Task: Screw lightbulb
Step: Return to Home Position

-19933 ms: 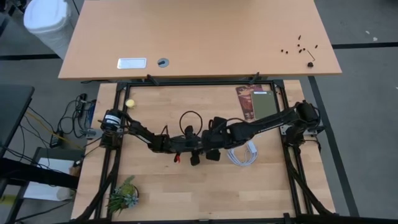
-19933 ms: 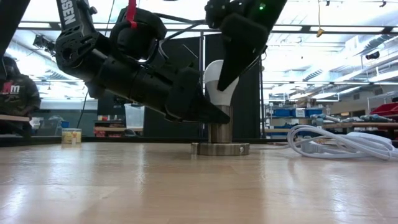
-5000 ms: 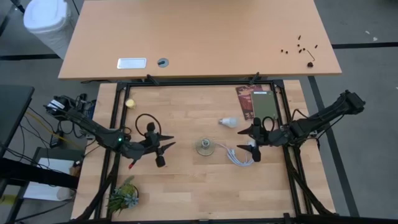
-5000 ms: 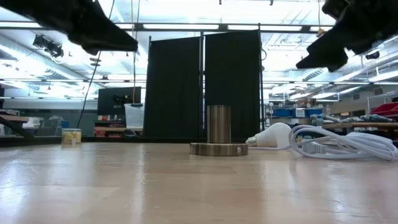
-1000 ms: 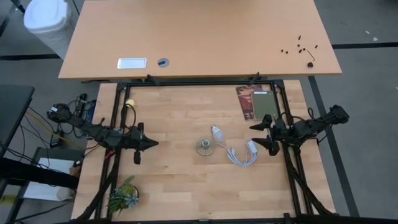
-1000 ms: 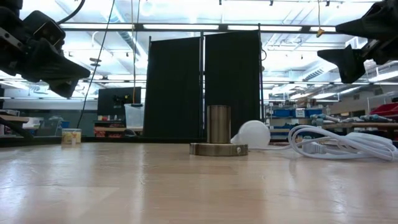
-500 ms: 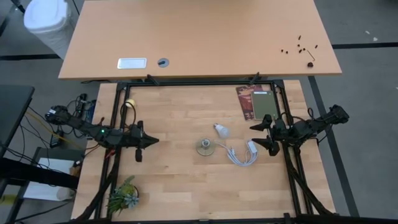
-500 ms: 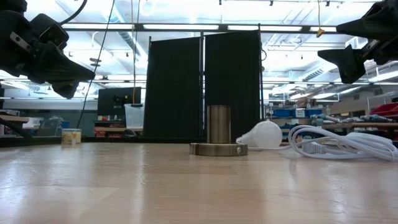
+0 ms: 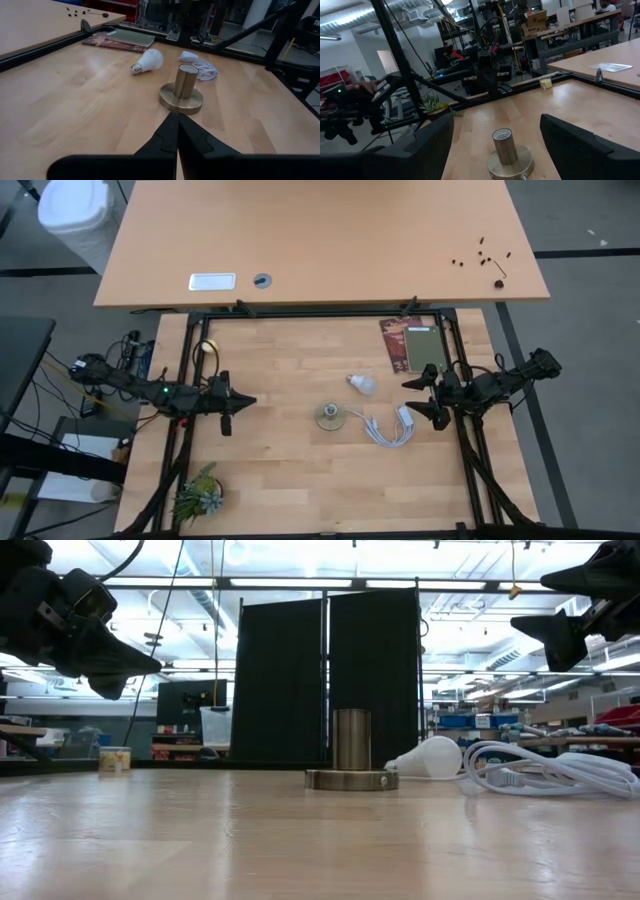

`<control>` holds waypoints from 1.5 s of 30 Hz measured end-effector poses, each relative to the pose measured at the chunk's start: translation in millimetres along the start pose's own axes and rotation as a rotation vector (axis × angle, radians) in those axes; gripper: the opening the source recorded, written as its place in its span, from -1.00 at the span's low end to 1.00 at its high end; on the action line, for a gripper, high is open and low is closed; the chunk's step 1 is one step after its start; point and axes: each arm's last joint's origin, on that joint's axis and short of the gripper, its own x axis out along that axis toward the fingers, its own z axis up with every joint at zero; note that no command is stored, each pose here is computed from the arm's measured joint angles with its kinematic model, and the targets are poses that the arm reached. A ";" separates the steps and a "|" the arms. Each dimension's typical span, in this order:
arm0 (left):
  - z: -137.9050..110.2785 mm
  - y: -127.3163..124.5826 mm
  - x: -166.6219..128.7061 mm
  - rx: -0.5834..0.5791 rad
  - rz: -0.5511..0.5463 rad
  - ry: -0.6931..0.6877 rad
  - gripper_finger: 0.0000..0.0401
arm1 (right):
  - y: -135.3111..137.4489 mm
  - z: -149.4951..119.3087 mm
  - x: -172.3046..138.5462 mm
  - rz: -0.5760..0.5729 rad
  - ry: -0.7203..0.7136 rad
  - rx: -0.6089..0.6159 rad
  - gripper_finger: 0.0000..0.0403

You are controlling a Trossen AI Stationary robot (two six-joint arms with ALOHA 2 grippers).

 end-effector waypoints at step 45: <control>11.7 -3.1 -0.7 -0.057 -0.031 -0.114 -0.95 | 0.0 0.3 0.0 -0.001 -0.003 0.001 0.52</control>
